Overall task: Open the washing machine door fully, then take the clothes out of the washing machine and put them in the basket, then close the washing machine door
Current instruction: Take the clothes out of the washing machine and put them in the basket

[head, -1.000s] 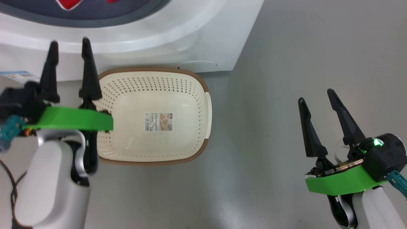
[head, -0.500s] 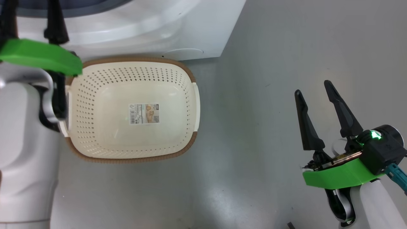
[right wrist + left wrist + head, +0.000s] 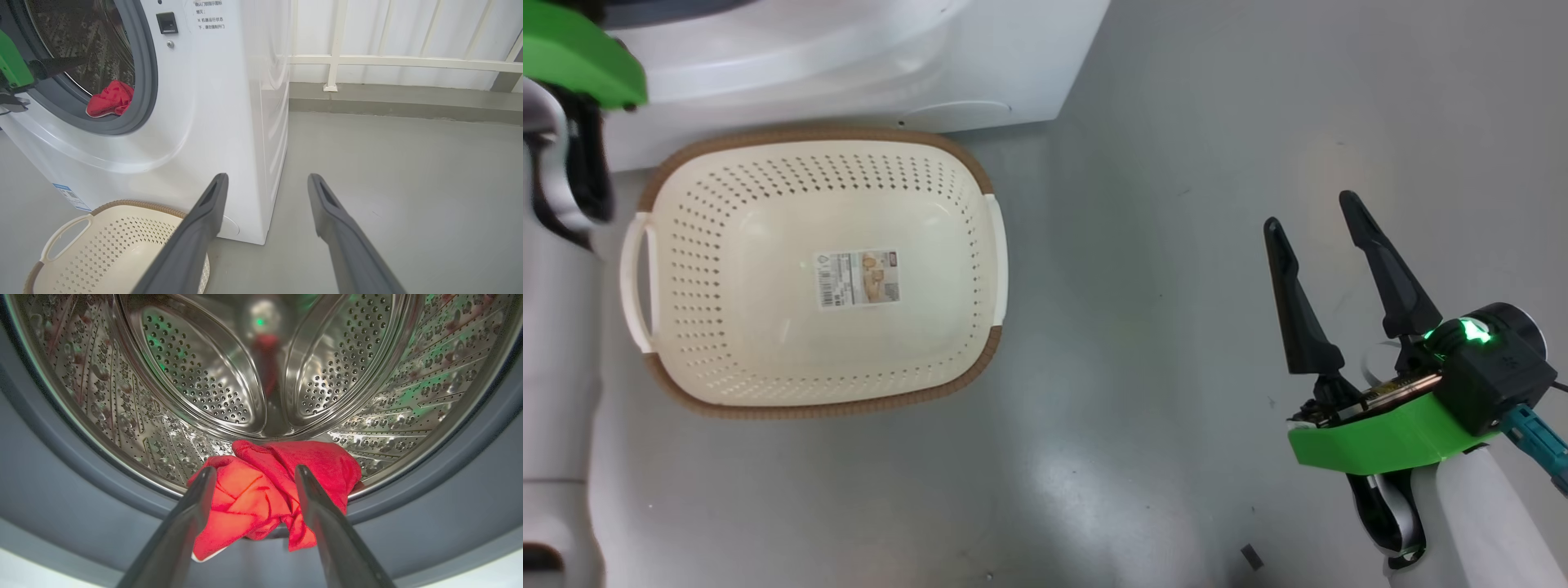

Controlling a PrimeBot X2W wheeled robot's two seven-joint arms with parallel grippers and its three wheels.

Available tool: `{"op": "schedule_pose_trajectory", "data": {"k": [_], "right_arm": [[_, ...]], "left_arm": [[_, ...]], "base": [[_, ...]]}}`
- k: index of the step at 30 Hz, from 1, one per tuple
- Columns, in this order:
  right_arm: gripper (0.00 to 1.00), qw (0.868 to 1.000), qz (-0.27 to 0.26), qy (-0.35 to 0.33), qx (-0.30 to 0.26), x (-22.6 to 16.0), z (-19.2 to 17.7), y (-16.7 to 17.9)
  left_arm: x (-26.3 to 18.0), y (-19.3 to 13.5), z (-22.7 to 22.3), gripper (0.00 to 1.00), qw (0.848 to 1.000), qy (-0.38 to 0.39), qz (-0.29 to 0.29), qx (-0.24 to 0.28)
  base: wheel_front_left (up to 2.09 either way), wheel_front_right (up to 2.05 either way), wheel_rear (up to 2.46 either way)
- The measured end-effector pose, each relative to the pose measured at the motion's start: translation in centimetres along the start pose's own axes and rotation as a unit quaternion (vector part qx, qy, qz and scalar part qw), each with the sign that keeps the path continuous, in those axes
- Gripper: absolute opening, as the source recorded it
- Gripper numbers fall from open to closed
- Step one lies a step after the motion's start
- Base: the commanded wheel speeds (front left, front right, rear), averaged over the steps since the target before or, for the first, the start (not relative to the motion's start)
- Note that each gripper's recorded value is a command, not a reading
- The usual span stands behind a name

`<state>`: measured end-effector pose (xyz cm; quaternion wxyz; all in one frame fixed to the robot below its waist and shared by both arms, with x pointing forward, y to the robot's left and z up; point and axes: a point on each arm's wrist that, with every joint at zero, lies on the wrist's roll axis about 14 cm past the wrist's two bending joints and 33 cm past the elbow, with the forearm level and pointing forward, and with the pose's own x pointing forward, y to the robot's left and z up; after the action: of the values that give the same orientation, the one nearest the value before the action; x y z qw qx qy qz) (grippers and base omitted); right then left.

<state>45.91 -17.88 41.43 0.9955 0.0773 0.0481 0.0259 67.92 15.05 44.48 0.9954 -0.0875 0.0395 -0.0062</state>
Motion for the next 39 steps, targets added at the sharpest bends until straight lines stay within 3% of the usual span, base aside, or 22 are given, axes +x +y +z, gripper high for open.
{"op": "schedule_pose_trajectory", "data": {"k": [21, 28, 39], "right_arm": [[1.0, 0.999, -0.012, 0.034, -0.008, -0.4, -2.3, -1.1], [1.0, 0.999, -0.011, 0.039, -0.006, -0.6, -2.4, -1.0], [1.0, 0.999, -0.017, 0.037, -0.008, -1.6, -1.6, -1.3]], "left_arm": [[4.1, 0.9, -3.8, 1.0, 0.997, 0.07, 0.013, 0.017], [3.6, 1.1, -6.9, 1.0, 0.985, 0.166, 0.014, 0.033], [3.2, 2.0, -7.7, 1.0, 0.973, 0.209, 0.03, 0.088]], "base": [[0.0, 0.0, 0.0], [0.0, 0.0, 0.0], [0.0, 0.0, 0.0]]}}
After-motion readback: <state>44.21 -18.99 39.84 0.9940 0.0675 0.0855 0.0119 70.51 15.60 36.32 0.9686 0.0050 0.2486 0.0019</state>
